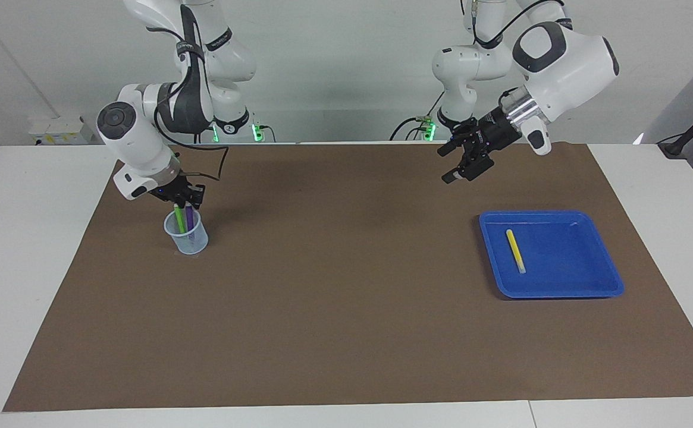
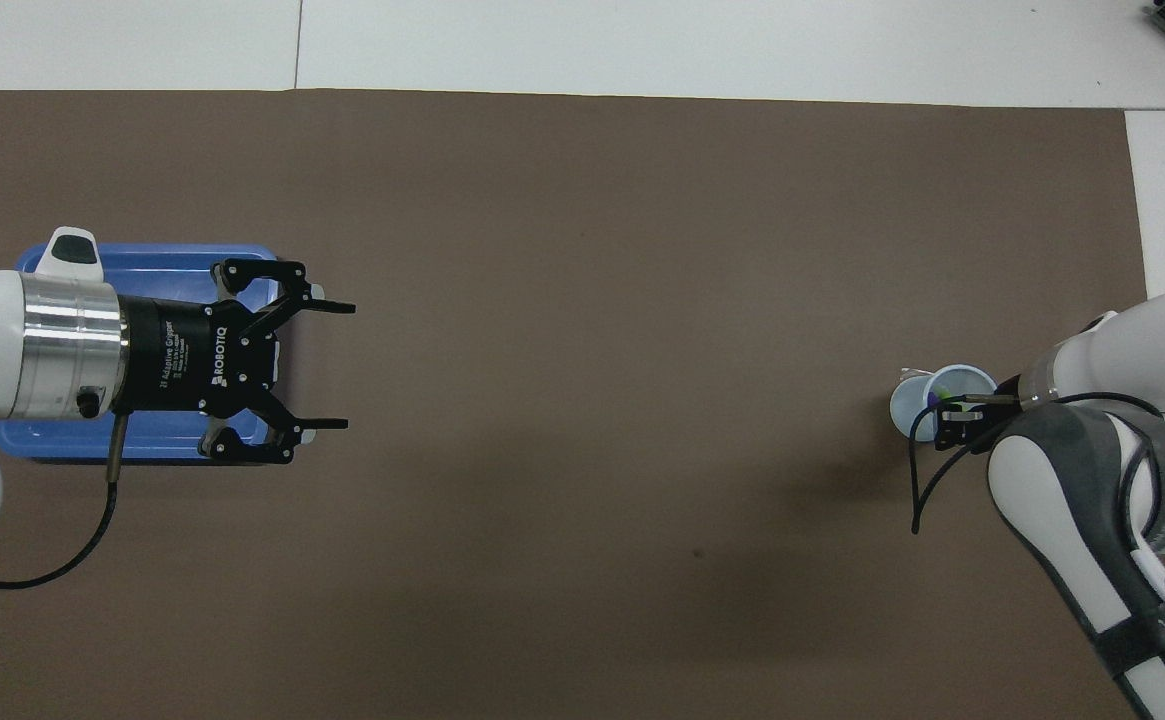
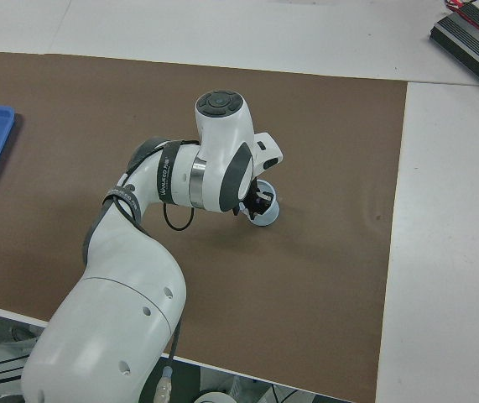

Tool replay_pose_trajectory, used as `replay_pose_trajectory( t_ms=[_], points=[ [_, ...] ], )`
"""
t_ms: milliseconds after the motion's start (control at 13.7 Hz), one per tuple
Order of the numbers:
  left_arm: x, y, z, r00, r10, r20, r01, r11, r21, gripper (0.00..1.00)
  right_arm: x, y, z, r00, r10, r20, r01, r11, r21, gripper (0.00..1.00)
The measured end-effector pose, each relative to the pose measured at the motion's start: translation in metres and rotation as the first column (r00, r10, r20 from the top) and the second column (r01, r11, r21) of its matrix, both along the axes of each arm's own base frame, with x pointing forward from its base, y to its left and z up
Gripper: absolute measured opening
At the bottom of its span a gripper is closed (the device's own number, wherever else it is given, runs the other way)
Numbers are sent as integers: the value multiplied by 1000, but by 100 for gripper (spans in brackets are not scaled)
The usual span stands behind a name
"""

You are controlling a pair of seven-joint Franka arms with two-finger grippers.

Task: Right arm passes pens to left for tray arrangement
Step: 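Raise the left gripper while the right gripper grasps the purple pen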

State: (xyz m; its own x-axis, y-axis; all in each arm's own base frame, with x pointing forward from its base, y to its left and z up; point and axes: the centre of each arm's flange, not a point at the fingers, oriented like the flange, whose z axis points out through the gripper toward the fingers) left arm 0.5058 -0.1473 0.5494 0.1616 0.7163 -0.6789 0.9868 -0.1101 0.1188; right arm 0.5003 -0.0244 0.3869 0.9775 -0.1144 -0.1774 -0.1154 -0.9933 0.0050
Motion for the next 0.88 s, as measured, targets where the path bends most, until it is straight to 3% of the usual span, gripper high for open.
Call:
replay_pose_trajectory(
  t_ms=[146,877],
  points=[
    [0,-1,0,1000,17,-17,-17,1000,-3,100,0,-2,0,1000,26,1,-26,1000,5,30],
    [0,-1,0,999,25,-24,-25,1000,-4,100,-1,-9,0,1000,30,2,-30,1000,9,30]
  ],
)
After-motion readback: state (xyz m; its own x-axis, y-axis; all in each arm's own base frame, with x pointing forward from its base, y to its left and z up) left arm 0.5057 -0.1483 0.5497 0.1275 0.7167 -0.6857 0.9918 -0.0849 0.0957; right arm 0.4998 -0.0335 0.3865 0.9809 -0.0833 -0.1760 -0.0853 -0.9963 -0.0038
